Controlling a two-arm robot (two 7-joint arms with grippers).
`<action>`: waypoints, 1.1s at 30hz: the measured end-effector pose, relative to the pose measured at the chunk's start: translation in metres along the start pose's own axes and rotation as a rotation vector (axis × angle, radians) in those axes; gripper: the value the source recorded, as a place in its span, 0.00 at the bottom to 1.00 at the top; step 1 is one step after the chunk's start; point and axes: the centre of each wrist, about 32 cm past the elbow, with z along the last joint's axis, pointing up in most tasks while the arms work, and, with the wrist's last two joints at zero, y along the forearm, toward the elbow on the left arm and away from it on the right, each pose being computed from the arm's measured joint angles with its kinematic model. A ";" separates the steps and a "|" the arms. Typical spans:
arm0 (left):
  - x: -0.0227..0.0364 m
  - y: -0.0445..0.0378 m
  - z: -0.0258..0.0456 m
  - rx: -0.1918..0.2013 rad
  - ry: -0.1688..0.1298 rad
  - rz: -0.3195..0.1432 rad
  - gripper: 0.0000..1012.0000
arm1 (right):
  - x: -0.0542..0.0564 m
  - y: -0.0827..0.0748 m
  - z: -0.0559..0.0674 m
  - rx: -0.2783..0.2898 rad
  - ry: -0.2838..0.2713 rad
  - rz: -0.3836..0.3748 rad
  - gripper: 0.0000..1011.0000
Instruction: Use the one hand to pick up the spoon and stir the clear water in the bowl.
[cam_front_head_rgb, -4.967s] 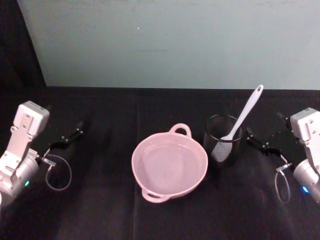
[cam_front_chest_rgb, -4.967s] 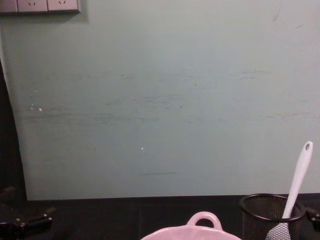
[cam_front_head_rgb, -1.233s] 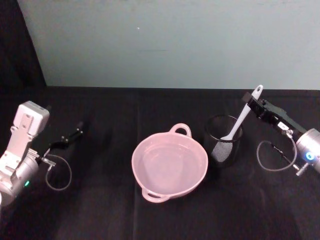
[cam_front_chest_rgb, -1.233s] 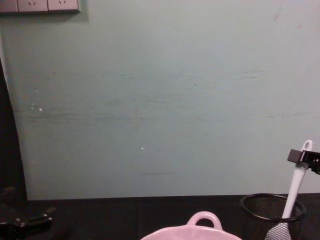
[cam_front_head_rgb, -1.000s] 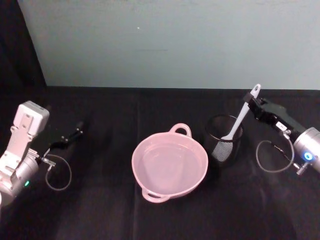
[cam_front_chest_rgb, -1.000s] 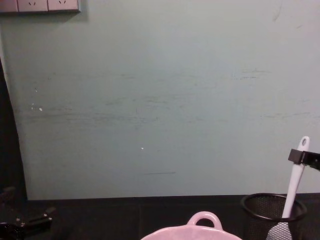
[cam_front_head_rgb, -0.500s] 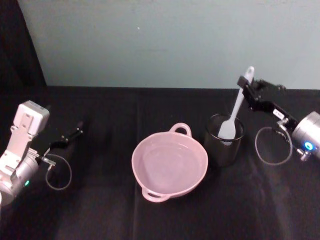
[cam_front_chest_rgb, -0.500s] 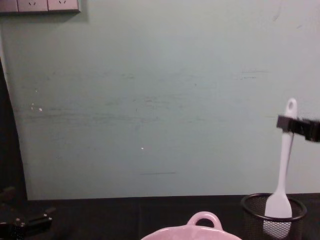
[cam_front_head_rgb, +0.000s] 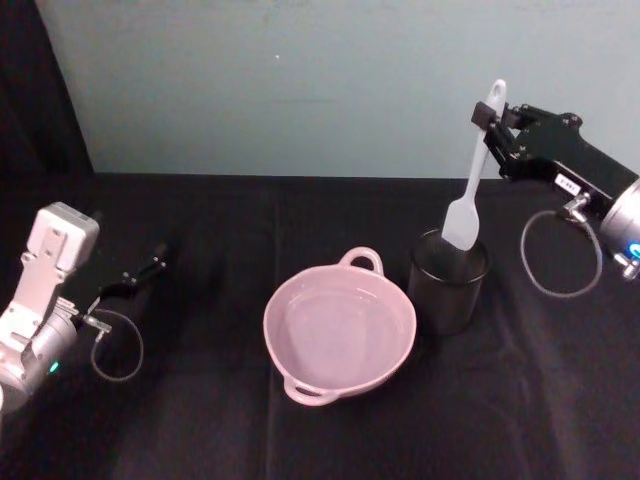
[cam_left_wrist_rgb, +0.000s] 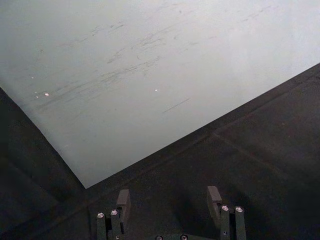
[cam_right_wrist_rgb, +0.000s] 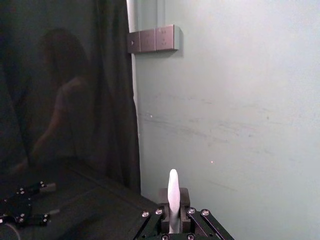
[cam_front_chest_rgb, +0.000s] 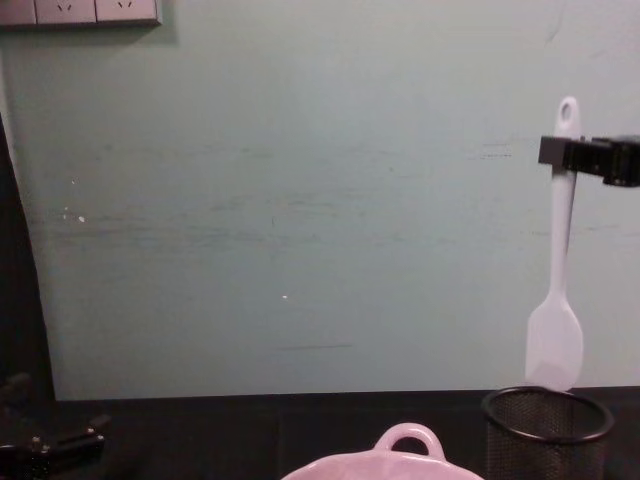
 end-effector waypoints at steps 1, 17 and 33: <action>0.0000 0.0000 0.0000 0.000 0.000 0.000 0.99 | 0.000 0.000 0.001 0.000 -0.001 0.001 0.12; 0.0000 0.0000 0.0000 0.000 0.000 0.000 0.99 | 0.000 0.000 0.001 0.000 0.001 0.003 0.12; 0.0000 0.0000 0.0000 0.000 0.000 0.000 0.99 | 0.000 0.000 0.000 0.000 0.001 0.003 0.12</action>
